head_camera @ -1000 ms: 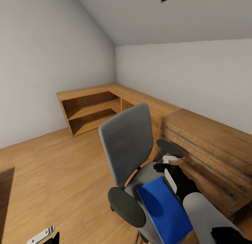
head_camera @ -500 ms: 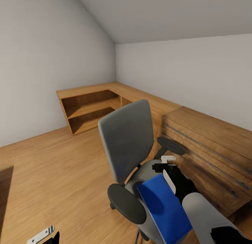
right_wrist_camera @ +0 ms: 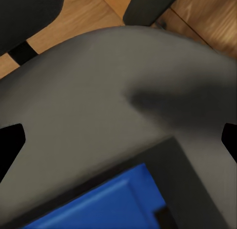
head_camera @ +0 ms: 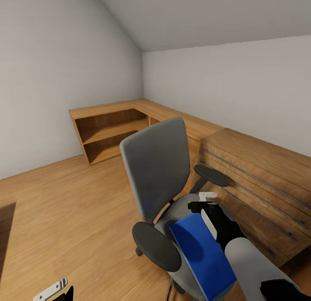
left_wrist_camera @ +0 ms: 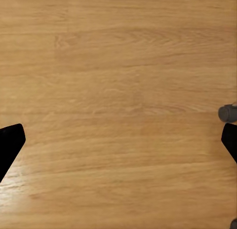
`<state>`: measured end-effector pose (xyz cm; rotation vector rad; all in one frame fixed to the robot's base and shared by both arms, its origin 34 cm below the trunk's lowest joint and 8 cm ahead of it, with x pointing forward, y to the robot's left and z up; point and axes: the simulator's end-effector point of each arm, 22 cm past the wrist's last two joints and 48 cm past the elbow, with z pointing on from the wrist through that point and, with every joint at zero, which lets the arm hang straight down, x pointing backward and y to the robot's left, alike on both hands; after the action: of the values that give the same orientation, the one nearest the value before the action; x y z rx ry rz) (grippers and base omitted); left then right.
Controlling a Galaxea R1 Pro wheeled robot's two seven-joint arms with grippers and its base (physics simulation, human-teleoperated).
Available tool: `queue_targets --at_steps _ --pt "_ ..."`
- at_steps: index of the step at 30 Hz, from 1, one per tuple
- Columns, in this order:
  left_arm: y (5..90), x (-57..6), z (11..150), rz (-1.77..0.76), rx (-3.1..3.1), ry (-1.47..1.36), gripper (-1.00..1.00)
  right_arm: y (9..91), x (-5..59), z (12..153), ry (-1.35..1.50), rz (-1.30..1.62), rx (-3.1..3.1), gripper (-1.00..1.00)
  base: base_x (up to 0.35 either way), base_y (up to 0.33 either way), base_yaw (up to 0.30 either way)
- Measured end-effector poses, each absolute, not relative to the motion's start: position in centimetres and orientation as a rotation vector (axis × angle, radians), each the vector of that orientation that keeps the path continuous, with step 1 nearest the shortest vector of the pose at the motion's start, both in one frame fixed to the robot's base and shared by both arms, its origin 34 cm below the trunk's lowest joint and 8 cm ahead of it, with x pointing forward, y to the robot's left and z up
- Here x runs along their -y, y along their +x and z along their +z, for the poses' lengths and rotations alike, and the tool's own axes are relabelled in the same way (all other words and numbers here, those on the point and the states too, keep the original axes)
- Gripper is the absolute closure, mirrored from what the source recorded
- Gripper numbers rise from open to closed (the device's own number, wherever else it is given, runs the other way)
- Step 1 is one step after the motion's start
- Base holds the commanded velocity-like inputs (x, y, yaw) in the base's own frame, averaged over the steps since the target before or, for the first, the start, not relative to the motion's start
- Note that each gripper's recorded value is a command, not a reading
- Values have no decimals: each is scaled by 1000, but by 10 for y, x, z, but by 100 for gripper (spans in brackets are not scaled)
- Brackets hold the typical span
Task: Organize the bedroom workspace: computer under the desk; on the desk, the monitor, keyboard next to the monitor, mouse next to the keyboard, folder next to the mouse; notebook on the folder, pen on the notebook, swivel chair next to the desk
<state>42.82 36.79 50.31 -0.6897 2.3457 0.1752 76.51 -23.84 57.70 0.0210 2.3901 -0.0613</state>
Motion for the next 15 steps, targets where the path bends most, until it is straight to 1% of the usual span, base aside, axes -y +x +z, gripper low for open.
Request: queue_targets --at_steps 15 --pt "423 -368 472 174 -2345 -691 -100 760 238 546 19 -62 -2389 -100 0 0 0"
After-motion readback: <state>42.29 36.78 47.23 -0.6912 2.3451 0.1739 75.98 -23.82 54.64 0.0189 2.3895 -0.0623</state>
